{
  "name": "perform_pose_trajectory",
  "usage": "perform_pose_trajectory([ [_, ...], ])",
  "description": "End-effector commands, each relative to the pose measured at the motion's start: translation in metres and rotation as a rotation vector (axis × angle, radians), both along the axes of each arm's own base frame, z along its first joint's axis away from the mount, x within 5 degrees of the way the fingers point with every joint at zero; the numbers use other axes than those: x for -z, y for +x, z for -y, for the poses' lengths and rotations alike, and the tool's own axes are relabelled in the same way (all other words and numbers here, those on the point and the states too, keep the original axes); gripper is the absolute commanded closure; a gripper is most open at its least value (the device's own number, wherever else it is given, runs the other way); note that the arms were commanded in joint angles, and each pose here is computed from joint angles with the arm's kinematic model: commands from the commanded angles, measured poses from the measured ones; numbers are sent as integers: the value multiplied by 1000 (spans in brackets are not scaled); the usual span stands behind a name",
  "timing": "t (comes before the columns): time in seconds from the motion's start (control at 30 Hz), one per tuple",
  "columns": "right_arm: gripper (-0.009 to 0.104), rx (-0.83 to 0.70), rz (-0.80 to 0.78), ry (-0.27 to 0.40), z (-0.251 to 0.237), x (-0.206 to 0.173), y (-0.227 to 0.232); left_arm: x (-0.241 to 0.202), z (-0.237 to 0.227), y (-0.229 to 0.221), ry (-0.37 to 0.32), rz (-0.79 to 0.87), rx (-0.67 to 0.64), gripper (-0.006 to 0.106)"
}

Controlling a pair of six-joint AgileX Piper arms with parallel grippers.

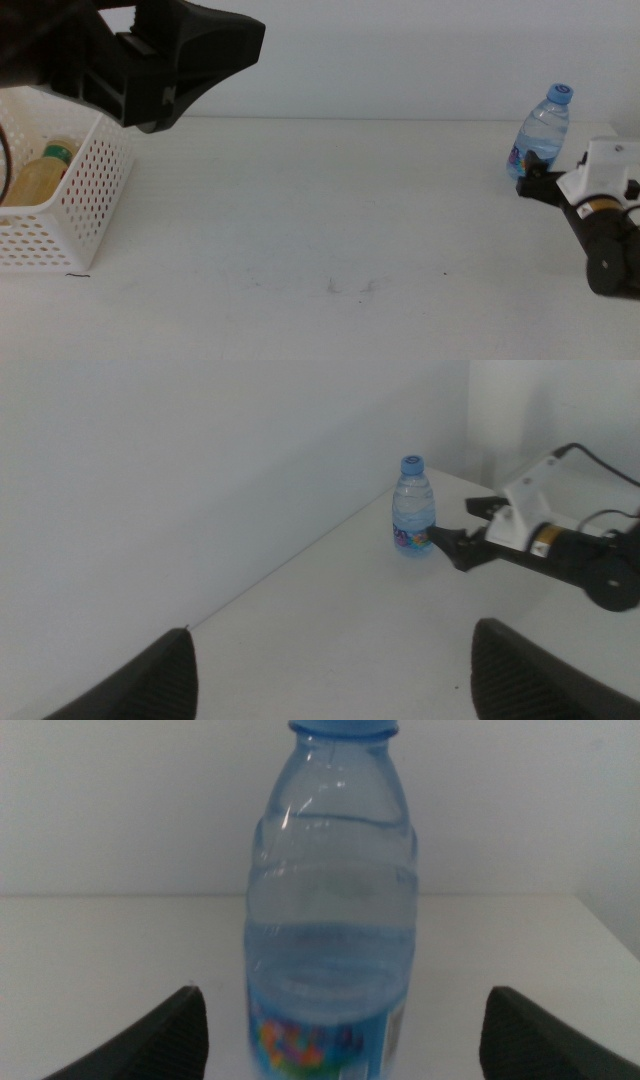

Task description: Use arms to grab the bottles and put them into the dustbin to the left of the table.

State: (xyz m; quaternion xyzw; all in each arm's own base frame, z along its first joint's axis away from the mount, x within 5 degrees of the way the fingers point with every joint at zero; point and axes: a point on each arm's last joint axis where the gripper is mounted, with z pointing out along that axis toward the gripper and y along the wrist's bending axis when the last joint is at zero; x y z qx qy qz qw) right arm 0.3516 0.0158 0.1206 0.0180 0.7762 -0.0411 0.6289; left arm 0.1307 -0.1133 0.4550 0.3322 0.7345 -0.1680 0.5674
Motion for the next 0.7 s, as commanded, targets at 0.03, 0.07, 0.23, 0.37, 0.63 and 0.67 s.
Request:
perform_pose_trajectory([
  [0.03, 6, 39, 8, -5, 7, 9, 25, -3, -1, -1, -12, 15, 1, 7],
  [0.07, 6, 48, 4, -6, 8, 13, 33, -3, -1, -1, -12, 15, 1, 7],
  [0.23, 6, 77, -7, -51, 9, 25, 70, -3, -1, -1, -12, 15, 1, 7],
  [0.37, 7, 70, -15, -39, 9, 38, 96, -3, -1, -1, -11, 16, 0, 7],
  [0.63, 94, 24, -125, 21, -9, 36, 117, -3, -1, -1, -11, 16, 0, 7],
  [0.67, 94, 9, -136, 26, -17, 29, 116, -3, -1, -1, -11, 16, 0, 7],
])
